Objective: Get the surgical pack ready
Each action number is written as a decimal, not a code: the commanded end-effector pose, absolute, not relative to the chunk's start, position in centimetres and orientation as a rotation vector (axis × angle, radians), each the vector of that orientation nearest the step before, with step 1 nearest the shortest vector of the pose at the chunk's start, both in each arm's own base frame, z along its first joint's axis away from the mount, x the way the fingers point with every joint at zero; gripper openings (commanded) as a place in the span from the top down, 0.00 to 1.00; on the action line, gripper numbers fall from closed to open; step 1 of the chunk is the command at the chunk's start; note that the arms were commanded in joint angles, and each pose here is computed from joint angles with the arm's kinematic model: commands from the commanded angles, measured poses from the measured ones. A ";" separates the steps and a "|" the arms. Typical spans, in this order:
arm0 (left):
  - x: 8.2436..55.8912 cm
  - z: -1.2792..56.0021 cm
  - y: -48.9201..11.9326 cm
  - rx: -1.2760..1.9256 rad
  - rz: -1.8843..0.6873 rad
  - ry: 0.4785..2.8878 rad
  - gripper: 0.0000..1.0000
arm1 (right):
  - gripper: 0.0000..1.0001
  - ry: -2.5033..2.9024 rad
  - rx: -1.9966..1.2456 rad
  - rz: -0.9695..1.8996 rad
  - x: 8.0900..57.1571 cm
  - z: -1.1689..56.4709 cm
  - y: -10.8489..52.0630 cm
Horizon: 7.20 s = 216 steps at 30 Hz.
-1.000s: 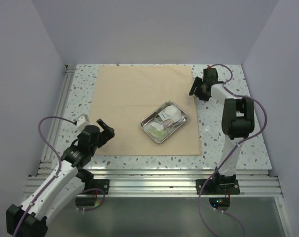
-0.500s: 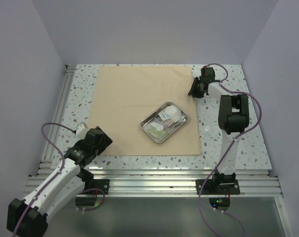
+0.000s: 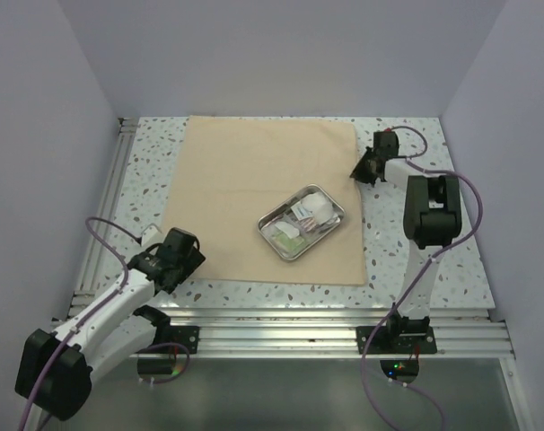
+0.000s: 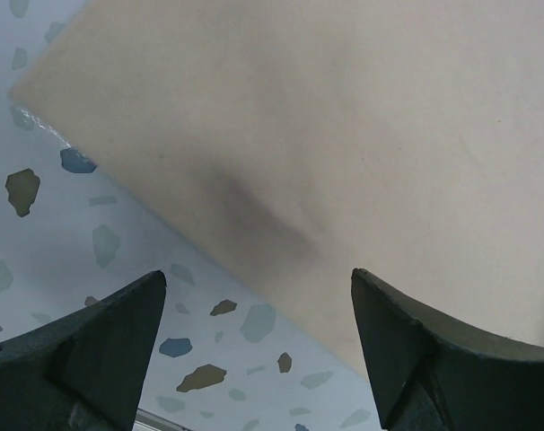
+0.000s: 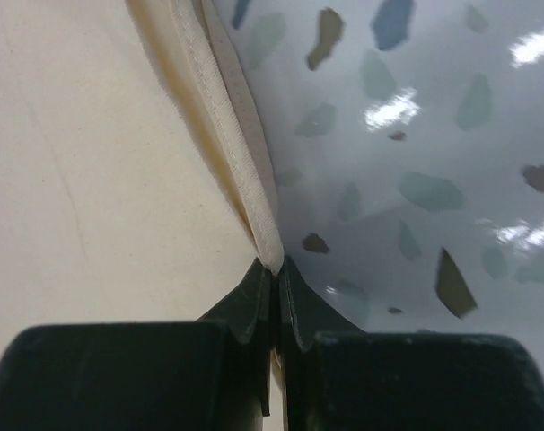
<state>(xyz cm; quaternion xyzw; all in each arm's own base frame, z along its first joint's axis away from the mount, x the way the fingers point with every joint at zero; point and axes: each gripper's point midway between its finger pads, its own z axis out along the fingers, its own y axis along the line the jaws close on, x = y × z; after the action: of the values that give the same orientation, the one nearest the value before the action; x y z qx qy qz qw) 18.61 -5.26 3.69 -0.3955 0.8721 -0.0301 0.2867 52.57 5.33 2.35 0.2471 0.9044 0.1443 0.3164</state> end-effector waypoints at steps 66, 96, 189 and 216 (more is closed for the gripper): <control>39.3 1.4 1.7 -1.093 0.359 2.243 1.00 | 0.62 1.960 1.184 0.093 32.3 8.0 -4.0; 34.9 8.4 -14.9 -0.257 -0.383 2.325 0.20 | 0.54 2.417 0.101 0.459 33.2 8.5 12.8; 28.9 8.3 -16.0 -0.025 -0.443 2.345 0.18 | 0.40 2.234 -0.982 -0.145 7.5 3.5 27.1; 28.7 8.5 -15.8 0.003 -0.439 2.340 0.18 | 0.85 2.143 -0.909 -0.368 8.5 4.2 25.4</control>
<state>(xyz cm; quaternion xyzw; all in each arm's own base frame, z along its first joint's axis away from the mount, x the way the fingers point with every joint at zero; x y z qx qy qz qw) 28.64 -15.97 7.93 -0.0135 0.9159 -0.1740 0.3614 7.84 24.85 1.63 -0.3838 0.8417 -0.1602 0.3444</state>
